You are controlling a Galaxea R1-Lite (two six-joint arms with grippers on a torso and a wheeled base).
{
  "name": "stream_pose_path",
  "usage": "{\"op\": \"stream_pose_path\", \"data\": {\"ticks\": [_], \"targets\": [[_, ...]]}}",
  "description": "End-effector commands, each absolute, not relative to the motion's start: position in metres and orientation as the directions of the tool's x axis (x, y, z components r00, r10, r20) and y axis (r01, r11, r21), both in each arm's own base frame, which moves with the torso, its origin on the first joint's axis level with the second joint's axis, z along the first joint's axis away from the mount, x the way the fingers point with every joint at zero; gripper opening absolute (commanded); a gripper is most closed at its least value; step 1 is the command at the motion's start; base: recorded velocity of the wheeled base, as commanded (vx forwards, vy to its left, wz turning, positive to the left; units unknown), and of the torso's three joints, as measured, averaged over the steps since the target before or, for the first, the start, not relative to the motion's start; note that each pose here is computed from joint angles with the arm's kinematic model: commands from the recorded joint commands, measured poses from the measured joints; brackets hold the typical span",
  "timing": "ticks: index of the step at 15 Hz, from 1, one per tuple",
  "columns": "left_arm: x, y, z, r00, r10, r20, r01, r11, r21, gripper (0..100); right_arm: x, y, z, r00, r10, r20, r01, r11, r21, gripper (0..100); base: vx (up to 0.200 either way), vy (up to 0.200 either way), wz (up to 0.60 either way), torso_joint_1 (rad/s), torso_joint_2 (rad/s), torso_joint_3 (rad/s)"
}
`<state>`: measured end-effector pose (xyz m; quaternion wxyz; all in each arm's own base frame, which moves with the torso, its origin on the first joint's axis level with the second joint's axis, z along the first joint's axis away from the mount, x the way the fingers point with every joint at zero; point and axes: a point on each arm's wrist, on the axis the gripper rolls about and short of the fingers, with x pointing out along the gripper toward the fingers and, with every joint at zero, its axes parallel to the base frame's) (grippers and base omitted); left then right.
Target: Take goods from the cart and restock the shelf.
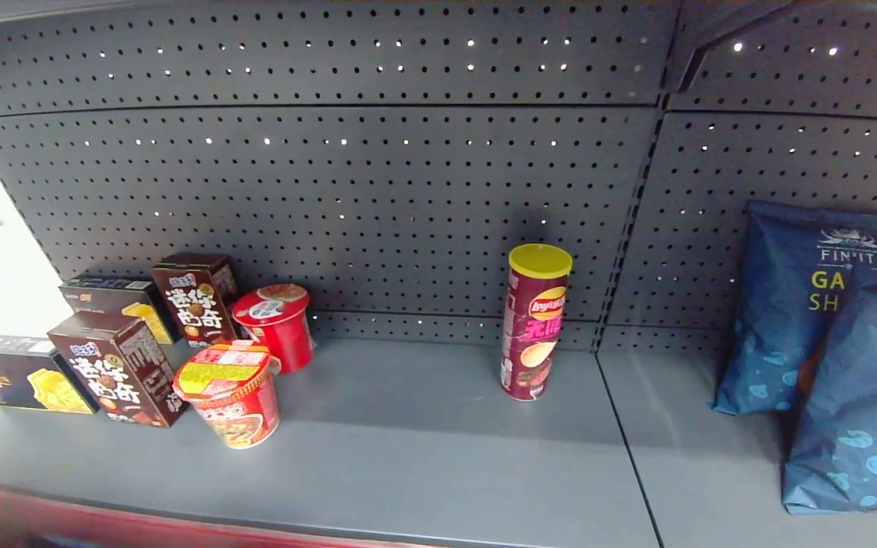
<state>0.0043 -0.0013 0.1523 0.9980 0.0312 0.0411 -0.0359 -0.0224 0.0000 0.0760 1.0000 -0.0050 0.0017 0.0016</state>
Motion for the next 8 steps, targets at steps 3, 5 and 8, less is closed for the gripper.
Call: {"op": "stream_pose_path", "data": {"ticks": [3,5,8], "targets": [[-0.004,-0.001,0.154,0.998,-0.049,-0.034,0.051,0.997,0.063,0,-0.022,0.000,0.076,1.000,0.011,-0.006,-0.011,1.000,-0.024,100,0.000,0.000,0.00,0.000,0.00,0.000],[-0.007,0.000,0.169,1.000,-0.023,0.015,0.022,0.998,0.066,0,-0.008,0.002,0.164,0.994,0.103,0.024,-0.102,0.994,-0.040,100,0.000,0.000,0.00,0.000,0.00,0.000],[-0.004,0.000,0.178,1.000,-0.011,0.020,0.009,0.995,0.104,0,0.022,0.007,0.163,0.949,0.294,-0.110,-0.301,0.952,-0.051,100,0.000,0.000,0.00,0.000,0.00,0.000]]}}
